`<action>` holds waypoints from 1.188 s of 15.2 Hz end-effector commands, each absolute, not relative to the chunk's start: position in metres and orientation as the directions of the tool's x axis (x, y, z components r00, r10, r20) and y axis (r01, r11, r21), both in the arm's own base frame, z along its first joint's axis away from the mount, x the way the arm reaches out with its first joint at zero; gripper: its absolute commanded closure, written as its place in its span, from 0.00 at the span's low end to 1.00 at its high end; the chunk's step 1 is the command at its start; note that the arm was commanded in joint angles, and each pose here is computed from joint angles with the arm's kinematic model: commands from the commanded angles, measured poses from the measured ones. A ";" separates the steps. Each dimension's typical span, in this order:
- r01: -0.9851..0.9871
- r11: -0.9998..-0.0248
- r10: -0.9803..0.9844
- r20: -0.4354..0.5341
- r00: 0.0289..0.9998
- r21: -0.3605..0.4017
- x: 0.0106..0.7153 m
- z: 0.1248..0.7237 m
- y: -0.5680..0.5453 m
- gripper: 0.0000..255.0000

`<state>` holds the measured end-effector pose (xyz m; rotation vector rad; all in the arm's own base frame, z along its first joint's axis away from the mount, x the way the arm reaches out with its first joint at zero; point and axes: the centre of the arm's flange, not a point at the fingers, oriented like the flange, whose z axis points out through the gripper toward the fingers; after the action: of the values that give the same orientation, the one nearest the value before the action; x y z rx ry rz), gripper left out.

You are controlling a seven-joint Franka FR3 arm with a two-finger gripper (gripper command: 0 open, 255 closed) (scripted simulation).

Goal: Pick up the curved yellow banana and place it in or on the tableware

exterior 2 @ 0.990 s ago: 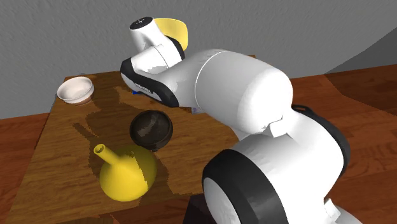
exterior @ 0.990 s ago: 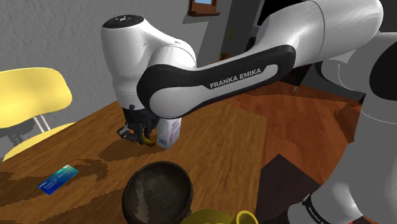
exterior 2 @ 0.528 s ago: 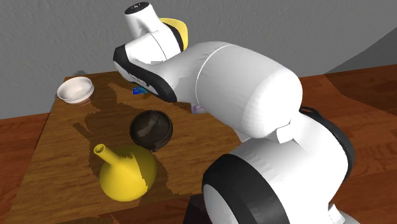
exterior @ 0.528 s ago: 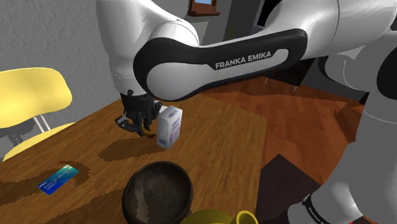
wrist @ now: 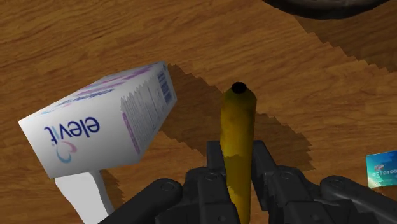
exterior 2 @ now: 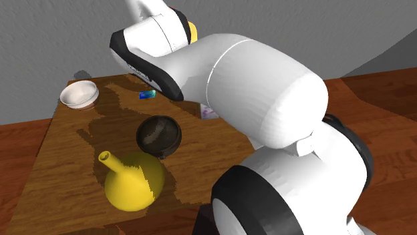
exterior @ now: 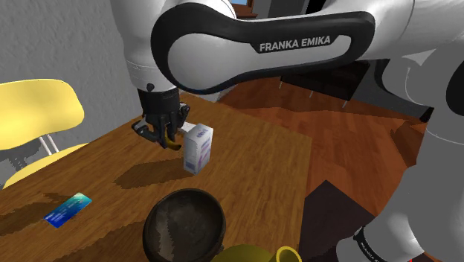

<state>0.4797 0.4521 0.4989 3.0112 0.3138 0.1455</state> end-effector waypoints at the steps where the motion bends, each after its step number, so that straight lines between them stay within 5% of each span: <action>1: 0.200 -0.972 0.210 0.083 0.974 0.120 0.467 0.502 0.455 1.00; 13: 0.200 -0.972 0.210 0.083 0.974 0.120 0.308 0.498 0.486 1.00; 18: 0.200 -0.972 0.210 0.083 0.974 0.120 0.308 0.472 0.486 1.00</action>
<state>0.3094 0.4878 0.4761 3.0108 0.3144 0.1445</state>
